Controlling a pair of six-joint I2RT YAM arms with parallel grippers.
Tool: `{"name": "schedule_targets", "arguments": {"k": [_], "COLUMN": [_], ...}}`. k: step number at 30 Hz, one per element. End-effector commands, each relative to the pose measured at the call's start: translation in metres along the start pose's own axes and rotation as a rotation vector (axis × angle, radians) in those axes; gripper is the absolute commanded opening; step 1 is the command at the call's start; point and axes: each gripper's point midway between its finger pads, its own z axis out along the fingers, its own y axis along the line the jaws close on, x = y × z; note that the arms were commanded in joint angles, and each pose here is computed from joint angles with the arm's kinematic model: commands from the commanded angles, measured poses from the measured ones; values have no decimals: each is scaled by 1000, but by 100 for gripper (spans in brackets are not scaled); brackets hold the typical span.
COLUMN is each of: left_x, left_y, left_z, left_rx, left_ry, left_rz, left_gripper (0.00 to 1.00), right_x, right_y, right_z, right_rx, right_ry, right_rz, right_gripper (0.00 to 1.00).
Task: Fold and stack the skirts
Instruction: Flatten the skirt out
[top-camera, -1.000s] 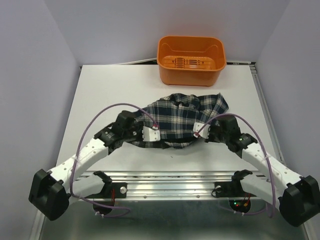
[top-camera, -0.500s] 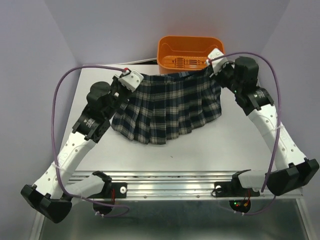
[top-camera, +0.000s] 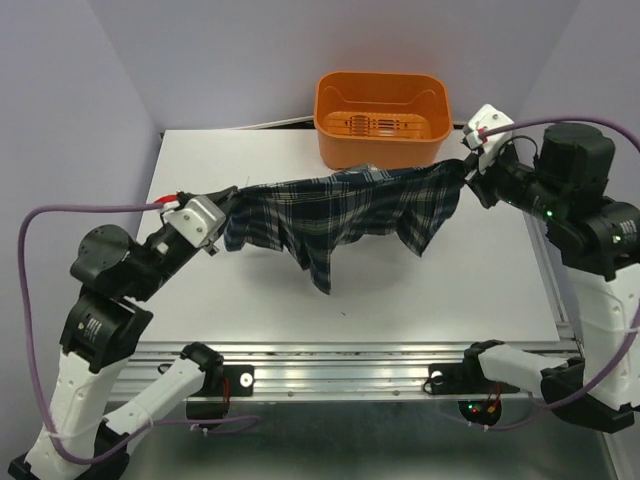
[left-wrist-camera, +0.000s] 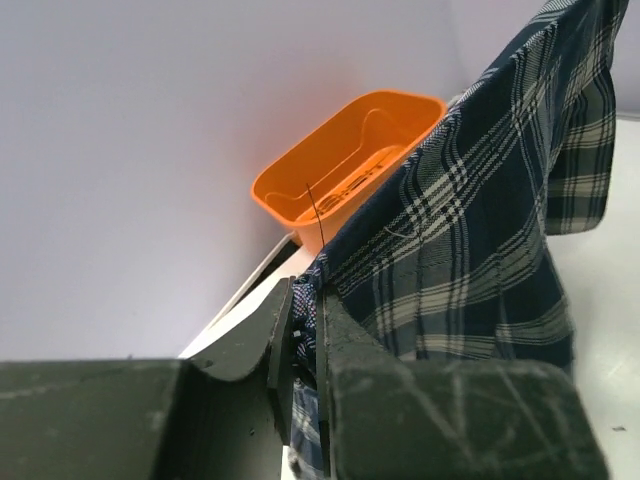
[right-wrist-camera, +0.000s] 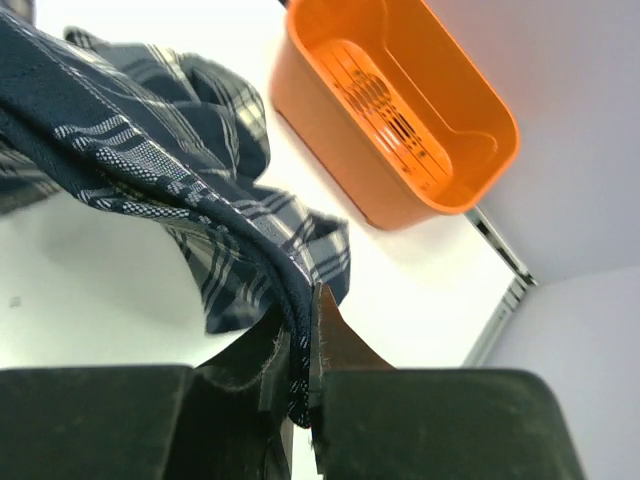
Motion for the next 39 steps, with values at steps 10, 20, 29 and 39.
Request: {"name": "schedule_targets", "arguments": {"k": [10, 20, 29, 39], "left_x": [81, 229, 261, 332], "left_y": [49, 64, 2, -66], "left_z": [28, 99, 73, 55], "left_rx": [-239, -299, -5, 291], "left_ry": [394, 738, 772, 986], "left_rz": [-63, -171, -219, -337], "left_gripper": [0, 78, 81, 71], "right_x": [121, 183, 248, 312], "right_y": [-28, -29, 77, 134], "right_z": [63, 183, 146, 137], "right_rx": [156, 124, -288, -492], "right_ry": [433, 613, 795, 1023], "right_rz": [-30, 60, 182, 291], "right_gripper": [1, 85, 66, 52]}}
